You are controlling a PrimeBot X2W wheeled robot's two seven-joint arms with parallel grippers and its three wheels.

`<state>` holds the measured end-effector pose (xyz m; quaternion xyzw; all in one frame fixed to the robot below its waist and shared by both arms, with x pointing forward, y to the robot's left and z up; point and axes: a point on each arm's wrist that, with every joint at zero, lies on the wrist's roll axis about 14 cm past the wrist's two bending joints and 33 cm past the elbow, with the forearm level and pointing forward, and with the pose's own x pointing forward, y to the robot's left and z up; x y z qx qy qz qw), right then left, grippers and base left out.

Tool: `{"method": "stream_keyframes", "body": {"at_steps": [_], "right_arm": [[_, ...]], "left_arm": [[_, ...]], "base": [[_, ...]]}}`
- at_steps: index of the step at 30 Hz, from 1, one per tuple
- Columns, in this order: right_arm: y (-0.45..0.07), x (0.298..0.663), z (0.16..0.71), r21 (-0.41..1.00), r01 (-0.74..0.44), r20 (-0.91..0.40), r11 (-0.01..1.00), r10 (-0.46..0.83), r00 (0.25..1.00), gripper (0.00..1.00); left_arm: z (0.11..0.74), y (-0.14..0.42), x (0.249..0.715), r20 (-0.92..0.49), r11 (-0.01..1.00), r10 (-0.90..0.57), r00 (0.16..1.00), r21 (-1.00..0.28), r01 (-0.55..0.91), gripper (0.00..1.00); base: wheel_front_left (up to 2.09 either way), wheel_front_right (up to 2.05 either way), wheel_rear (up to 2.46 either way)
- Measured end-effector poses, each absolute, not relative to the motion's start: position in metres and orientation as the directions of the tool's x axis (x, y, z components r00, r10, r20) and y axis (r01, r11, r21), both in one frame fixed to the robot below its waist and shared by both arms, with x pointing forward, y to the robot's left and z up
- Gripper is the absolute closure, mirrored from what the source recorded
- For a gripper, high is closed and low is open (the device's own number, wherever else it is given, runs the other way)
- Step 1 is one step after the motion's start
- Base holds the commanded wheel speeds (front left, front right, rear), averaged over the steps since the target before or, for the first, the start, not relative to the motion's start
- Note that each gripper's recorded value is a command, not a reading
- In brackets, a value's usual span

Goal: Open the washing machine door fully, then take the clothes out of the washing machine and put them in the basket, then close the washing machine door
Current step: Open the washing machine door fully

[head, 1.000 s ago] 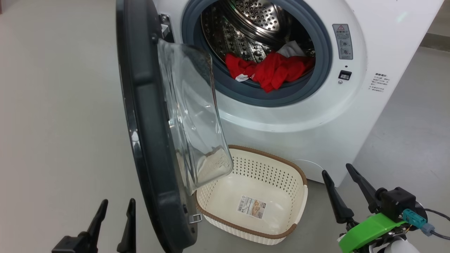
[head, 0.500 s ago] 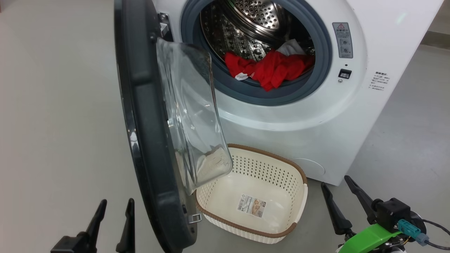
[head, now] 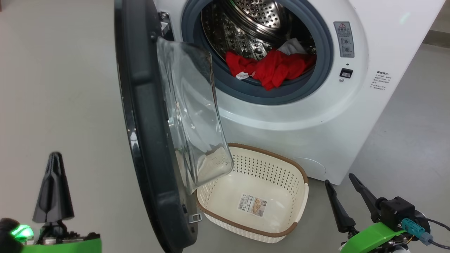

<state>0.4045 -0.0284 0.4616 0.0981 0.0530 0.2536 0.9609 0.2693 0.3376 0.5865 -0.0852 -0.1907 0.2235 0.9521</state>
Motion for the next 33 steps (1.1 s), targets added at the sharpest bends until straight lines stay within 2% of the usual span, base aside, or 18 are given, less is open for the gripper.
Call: {"method": "stream_keyframes", "body": {"at_steps": [3,4,8,11,16,22,33], "right_arm": [[-0.028,0.405,0.461,0.217,-0.476,-0.054,0.852,0.498,0.866,0.0],[-0.028,0.405,0.461,0.217,-0.477,-0.054,0.852,0.498,0.866,0.0],[-0.029,0.404,0.461,0.217,-0.476,-0.054,0.852,0.497,0.866,0.0],[-0.029,0.404,0.461,0.216,-0.476,-0.055,0.852,0.498,0.866,0.0],[-0.029,0.404,0.46,0.217,-0.477,-0.056,0.852,0.499,0.865,0.0],[-0.03,0.403,0.46,0.217,-0.473,-0.057,0.854,0.495,0.867,0.0],[-0.03,0.403,0.459,0.219,-0.472,-0.059,0.854,0.494,0.867,0.0]], "left_arm": [[0.623,0.321,0.272,0.431,0.917,0.396,0.811,-0.232,-0.325,1.0],[0.643,0.301,0.276,0.493,0.94,0.336,0.803,-0.224,-0.256,1.0],[0.663,0.257,0.284,0.547,0.974,0.209,0.811,-0.194,-0.12,1.0],[0.655,0.217,0.291,0.529,0.981,0.108,0.842,-0.194,-0.004,1.0],[0.612,0.164,0.299,0.407,0.957,-0.014,0.913,-0.26,0.131,1.0],[0.564,0.145,0.304,0.265,0.934,-0.059,0.962,-0.324,0.147,1.0],[0.514,0.154,0.304,0.106,0.93,-0.015,0.994,-0.364,0.053,1.0]], "base": [[0.0,0.0,0.0],[0.0,0.0,0.0],[0.0,0.0,0.0],[0.0,0.0,0.0],[0.0,0.0,0.0],[0.0,0.0,0.0],[0.0,0.0,0.0]]}}
